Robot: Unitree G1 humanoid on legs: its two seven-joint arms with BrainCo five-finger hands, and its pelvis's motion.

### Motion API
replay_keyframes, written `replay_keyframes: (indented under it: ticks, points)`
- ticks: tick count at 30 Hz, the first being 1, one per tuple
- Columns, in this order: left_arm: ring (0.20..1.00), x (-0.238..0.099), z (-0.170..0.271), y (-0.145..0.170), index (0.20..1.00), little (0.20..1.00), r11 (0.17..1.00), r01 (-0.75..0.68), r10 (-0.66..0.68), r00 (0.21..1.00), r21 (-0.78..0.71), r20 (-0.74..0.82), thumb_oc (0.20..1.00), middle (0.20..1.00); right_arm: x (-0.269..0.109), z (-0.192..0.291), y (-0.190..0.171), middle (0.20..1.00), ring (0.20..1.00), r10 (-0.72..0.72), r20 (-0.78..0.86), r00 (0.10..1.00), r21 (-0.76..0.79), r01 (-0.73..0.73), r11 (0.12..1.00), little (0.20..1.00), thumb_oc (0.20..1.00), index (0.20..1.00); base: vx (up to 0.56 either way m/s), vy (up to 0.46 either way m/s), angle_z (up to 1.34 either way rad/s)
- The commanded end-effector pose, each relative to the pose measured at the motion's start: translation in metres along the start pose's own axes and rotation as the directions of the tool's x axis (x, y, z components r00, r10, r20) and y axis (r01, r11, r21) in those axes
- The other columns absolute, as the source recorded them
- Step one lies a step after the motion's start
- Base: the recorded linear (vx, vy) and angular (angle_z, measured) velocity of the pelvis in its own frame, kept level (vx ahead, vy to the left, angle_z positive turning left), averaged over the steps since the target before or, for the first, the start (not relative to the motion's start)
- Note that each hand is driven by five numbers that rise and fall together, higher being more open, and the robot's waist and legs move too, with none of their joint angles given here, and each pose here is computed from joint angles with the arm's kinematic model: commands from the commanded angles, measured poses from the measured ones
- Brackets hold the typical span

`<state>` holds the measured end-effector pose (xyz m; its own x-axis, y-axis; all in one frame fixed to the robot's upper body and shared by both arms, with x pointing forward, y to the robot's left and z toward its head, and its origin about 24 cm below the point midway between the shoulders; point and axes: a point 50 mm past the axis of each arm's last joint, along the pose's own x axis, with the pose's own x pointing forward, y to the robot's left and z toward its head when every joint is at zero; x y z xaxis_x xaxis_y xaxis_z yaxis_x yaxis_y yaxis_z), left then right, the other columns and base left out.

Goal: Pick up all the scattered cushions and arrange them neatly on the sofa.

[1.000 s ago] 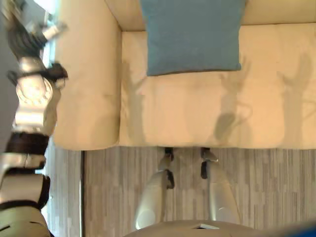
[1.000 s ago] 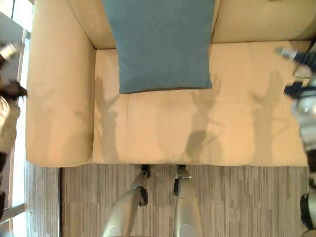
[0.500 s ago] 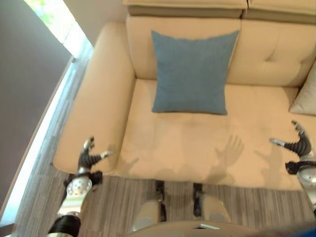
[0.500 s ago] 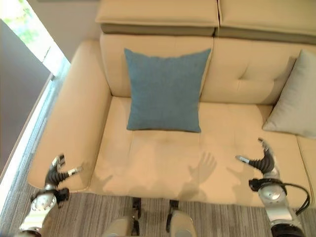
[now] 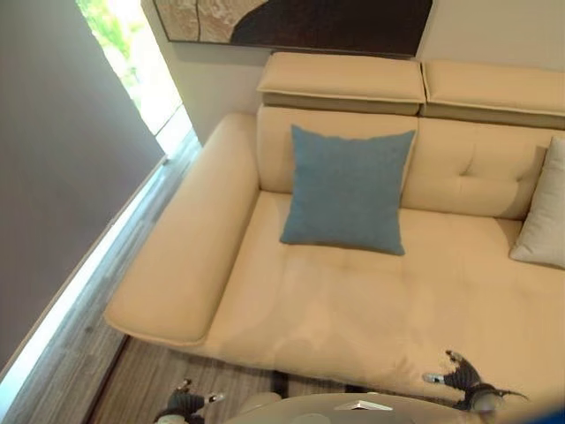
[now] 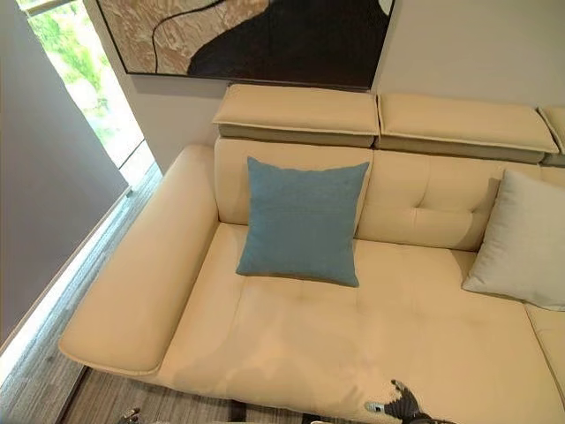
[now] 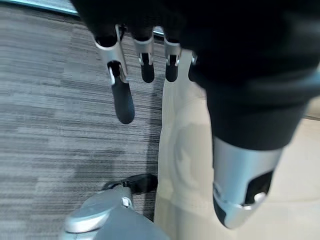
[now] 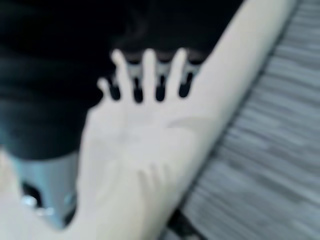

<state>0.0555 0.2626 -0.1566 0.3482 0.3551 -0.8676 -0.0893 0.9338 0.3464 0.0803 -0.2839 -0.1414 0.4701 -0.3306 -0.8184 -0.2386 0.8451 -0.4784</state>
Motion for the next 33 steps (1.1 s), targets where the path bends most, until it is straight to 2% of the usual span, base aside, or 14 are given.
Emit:
replay_keyframes:
  ticks: [1,4,10,14,17,22,25,33]
  points:
    - [1.0,0.009,0.057,0.01,1.0,1.0,0.999,-0.033,0.037,0.986,-0.025,0.161,1.0,1.0,0.009,0.034,-0.011,1.0,1.0,-0.042,0.092,0.995,0.062,0.037,0.997,1.0,1.0,1.0,-0.33,-0.042,0.36]
    - [1.0,0.009,0.075,0.002,1.0,1.0,1.0,-0.015,0.018,0.976,-0.018,0.217,1.0,1.0,0.011,0.045,-0.019,1.0,1.0,-0.057,0.124,0.991,0.028,0.054,0.998,1.0,1.0,1.0,-0.36,0.003,0.46]
    - [1.0,0.008,0.085,-0.012,1.0,1.0,1.0,0.018,-0.02,0.966,0.01,0.256,1.0,1.0,0.015,0.071,-0.032,1.0,1.0,-0.082,0.184,0.98,0.013,0.081,0.997,1.0,1.0,1.0,-0.15,0.133,0.0]
    - [1.0,0.005,0.116,-0.023,1.0,1.0,0.995,0.047,-0.074,0.932,0.083,0.354,1.0,1.0,0.02,0.076,-0.056,1.0,1.0,-0.116,0.141,0.983,0.07,0.107,0.992,1.0,1.0,1.0,-0.25,0.268,0.03]
    - [1.0,0.004,0.121,-0.024,1.0,1.0,0.993,0.048,-0.086,0.927,0.11,0.366,1.0,1.0,0.02,0.077,-0.055,1.0,1.0,-0.114,0.127,0.985,0.087,0.103,0.991,1.0,1.0,1.0,-0.22,0.241,0.03]
    - [1.0,0.006,0.114,-0.018,1.0,1.0,0.992,0.023,-0.066,0.937,0.128,0.342,1.0,1.0,0.022,0.077,-0.053,1.0,1.0,-0.104,0.094,0.99,0.109,0.093,0.99,1.0,1.0,1.0,-0.26,0.254,-0.01]
    - [1.0,0.007,0.115,-0.011,1.0,1.0,0.978,0.014,-0.086,0.936,0.207,0.34,1.0,1.0,0.023,0.075,-0.063,1.0,1.0,-0.105,0.059,0.993,0.108,0.098,0.989,1.0,1.0,1.0,-0.37,0.205,-0.23]
    - [1.0,0.008,0.094,-0.006,1.0,1.0,0.968,0.018,-0.091,0.955,0.25,0.281,1.0,1.0,0.024,0.079,-0.073,1.0,1.0,-0.143,0.032,0.989,0.116,0.139,0.984,1.0,1.0,1.0,-0.18,0.034,-0.28]
